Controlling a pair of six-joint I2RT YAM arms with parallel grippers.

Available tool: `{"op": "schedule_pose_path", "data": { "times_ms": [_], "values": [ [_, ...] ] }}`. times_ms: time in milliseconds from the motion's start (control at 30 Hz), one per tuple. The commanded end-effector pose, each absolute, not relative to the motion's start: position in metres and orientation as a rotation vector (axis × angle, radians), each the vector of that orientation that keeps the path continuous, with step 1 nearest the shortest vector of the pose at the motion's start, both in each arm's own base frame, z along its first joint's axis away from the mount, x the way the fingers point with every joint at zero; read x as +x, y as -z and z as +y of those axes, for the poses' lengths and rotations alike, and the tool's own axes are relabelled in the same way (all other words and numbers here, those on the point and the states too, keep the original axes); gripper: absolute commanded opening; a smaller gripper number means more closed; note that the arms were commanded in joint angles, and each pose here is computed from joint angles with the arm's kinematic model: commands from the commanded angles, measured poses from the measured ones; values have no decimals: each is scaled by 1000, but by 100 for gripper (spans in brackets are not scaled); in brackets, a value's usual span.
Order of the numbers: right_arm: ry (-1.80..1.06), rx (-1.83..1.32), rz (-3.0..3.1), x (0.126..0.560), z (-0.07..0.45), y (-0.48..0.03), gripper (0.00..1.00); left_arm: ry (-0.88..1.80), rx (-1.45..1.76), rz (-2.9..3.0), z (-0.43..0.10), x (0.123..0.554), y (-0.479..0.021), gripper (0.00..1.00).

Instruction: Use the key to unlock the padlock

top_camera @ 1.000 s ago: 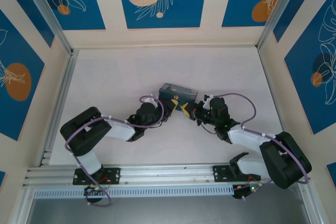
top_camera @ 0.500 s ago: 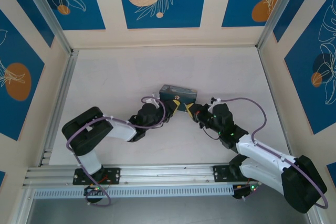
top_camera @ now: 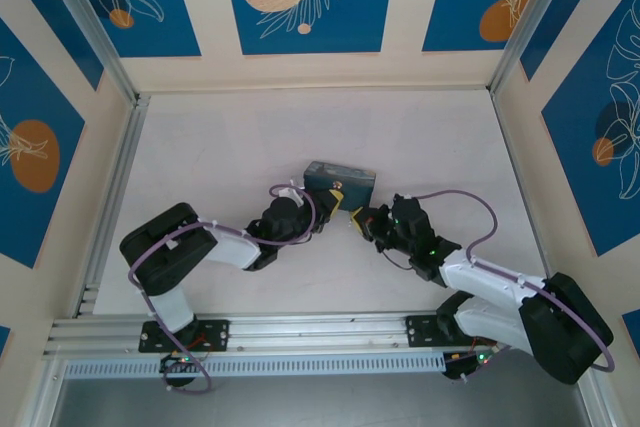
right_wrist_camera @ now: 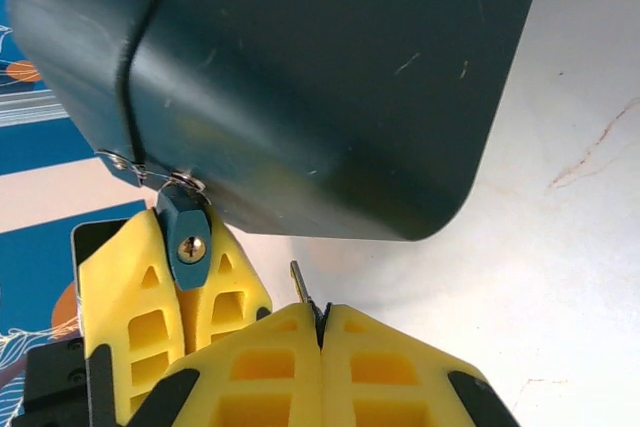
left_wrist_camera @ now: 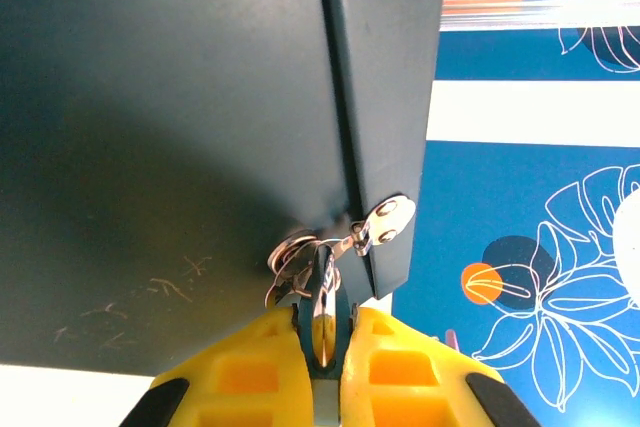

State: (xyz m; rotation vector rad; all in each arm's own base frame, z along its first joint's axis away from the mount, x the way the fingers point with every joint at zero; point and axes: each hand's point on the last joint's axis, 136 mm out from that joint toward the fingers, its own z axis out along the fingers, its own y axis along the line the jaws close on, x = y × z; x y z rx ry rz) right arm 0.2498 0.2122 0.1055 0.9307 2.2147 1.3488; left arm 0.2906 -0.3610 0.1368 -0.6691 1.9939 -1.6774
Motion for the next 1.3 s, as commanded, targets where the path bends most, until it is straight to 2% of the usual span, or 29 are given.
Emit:
{"op": "schedule_pose_path", "data": {
  "times_ms": [0,1267],
  "values": [
    [-1377,909,2143,262,217,-127,0,1743,-648,1922,-366,291,-154,0],
    [-1383,872,2116,279,221,-149,0,1746,-645,1939,-365,287,-151,0]
  ]
}}
